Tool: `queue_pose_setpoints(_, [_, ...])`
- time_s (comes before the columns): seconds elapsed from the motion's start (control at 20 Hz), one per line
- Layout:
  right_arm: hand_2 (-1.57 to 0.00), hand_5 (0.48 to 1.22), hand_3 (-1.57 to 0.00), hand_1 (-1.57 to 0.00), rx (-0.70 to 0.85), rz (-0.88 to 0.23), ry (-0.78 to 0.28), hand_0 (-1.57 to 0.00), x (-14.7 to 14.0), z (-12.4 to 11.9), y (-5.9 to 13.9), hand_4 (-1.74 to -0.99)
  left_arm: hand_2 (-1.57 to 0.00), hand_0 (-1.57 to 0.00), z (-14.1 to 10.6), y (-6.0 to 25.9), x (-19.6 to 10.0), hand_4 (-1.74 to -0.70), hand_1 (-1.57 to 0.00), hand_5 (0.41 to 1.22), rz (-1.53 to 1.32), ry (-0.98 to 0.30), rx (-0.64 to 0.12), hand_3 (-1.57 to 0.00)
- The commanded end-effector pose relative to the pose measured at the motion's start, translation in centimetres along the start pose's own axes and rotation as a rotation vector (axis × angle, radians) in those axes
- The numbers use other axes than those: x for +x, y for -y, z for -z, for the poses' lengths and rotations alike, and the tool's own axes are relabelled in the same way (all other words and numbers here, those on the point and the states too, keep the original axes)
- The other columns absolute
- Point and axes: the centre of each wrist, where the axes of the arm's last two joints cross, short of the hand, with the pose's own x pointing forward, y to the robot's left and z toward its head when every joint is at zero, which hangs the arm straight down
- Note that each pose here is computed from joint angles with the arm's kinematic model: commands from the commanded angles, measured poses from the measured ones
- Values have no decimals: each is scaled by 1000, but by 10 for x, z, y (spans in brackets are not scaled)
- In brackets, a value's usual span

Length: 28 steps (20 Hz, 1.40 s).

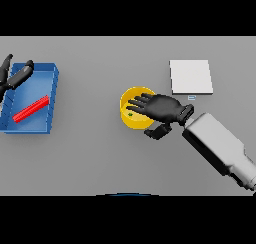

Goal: Pick up the red beaker and tilt it to pour out 1 green nut into yellow bowl. Pick up the yellow bowl and place it on the metallic measuring scale.

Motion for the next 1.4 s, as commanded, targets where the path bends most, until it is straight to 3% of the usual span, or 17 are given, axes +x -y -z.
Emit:
queue_pose_setpoints(0.0, [1,703,1,1,19,-5,1,1,-1,3,0,-1231,1,1,-1,-1,0,-724,1,688,3,7,5,1])
queue_pose_setpoints(0.3, [1,735,1,1,125,-56,-15,1,-3,23,3,-1275,1,1,0,-2,-2,-717,1,684,0,5,11,1])
queue_pose_setpoints(0.6, [-19,810,-43,-16,154,-7,-42,-3,0,27,3,-1336,1,1,-2,-4,-1,-713,1,686,-5,12,11,1])
queue_pose_setpoints(0.7, [-176,873,-173,-236,168,-3,-34,-287,0,30,2,-1387,1,1,-2,-7,-4,-714,1,691,-8,17,8,1])
queue_pose_setpoints(0.75, [-310,943,-262,-473,170,-15,-19,-544,0,32,4,-1420,1,1,-3,-7,-5,-716,1,692,-10,14,6,1])
queue_pose_setpoints(0.85, [-695,1043,-456,-869,176,-21,-9,-914,2,29,1,-1512,1,1,-1,-7,-5,-719,1,692,-6,14,5,1])
queue_pose_setpoints(0.95, [-1010,1107,-716,-1121,171,-12,16,-1150,0,27,1,-1586,1,1,-1,-7,-2,-722,1,696,-6,28,6,1])
queue_pose_setpoints(1.0, [-1122,1130,-834,-1211,160,-14,19,-1235,0,27,-1,-1614,1,1,-2,-9,-2,-724,1,696,-11,26,12,1])
queue_pose_setpoints(1.15, [-1222,1174,-1117,-1387,159,-36,-1,-1399,-1,24,5,-1676,1,1,-1,-6,-4,-725,1,694,-4,24,1,1])
queue_pose_setpoints(1.35, [-1309,1202,-1254,-1496,124,-25,-1,-1500,-1,23,3,-1714,1,1,-1,-7,0,-719,1,695,1,28,0,1])
